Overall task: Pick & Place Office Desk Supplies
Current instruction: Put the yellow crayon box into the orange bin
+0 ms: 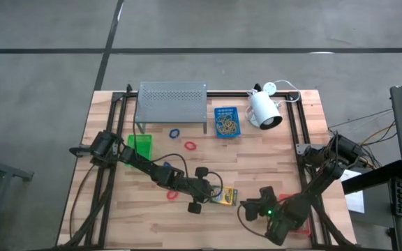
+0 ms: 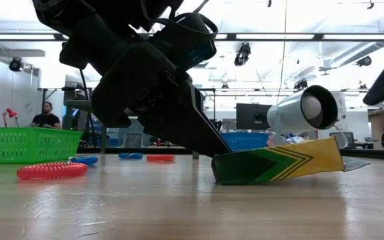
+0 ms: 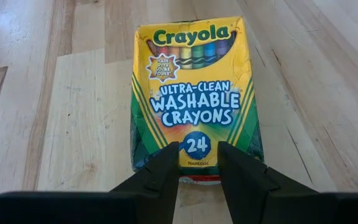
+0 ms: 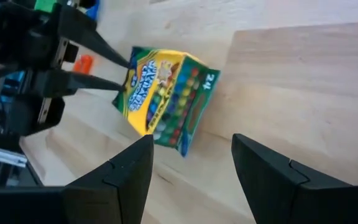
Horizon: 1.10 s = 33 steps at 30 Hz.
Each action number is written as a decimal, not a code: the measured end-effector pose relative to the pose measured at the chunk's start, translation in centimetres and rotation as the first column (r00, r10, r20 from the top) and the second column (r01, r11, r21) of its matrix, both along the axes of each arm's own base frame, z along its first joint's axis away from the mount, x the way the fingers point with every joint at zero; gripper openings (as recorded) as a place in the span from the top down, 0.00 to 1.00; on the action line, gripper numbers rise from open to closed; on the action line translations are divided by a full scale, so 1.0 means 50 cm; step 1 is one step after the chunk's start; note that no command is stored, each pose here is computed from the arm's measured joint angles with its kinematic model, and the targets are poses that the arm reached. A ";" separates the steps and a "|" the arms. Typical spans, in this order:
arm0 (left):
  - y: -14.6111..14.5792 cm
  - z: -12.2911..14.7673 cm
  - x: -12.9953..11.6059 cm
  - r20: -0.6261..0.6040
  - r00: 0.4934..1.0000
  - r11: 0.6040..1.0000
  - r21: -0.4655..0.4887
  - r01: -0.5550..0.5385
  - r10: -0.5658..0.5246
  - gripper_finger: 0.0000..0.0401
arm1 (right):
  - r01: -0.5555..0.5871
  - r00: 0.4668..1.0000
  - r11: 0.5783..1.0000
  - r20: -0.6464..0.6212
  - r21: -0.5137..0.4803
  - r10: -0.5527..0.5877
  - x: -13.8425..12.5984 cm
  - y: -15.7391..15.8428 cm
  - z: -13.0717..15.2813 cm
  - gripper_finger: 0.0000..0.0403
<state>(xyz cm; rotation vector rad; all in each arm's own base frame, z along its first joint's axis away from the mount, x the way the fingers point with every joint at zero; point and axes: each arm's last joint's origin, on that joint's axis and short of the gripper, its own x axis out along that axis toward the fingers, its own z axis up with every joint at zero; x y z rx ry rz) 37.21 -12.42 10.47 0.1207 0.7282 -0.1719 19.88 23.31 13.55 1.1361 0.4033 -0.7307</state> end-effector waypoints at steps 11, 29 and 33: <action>0.000 0.000 0.000 0.000 1.000 1.000 0.000 0.000 0.000 0.71 | 0.029 0.999 0.999 -0.041 0.025 -0.028 0.019 -0.020 -0.007 0.47; 0.000 0.000 0.000 0.000 1.000 1.000 0.000 0.000 0.000 0.71 | 0.042 0.999 0.997 -0.003 0.064 -0.042 0.034 -0.040 -0.029 0.47; 0.000 0.000 0.000 0.001 1.000 1.000 0.000 0.000 0.000 0.71 | 0.028 0.998 0.994 0.044 0.106 -0.032 0.027 -0.049 -0.052 0.47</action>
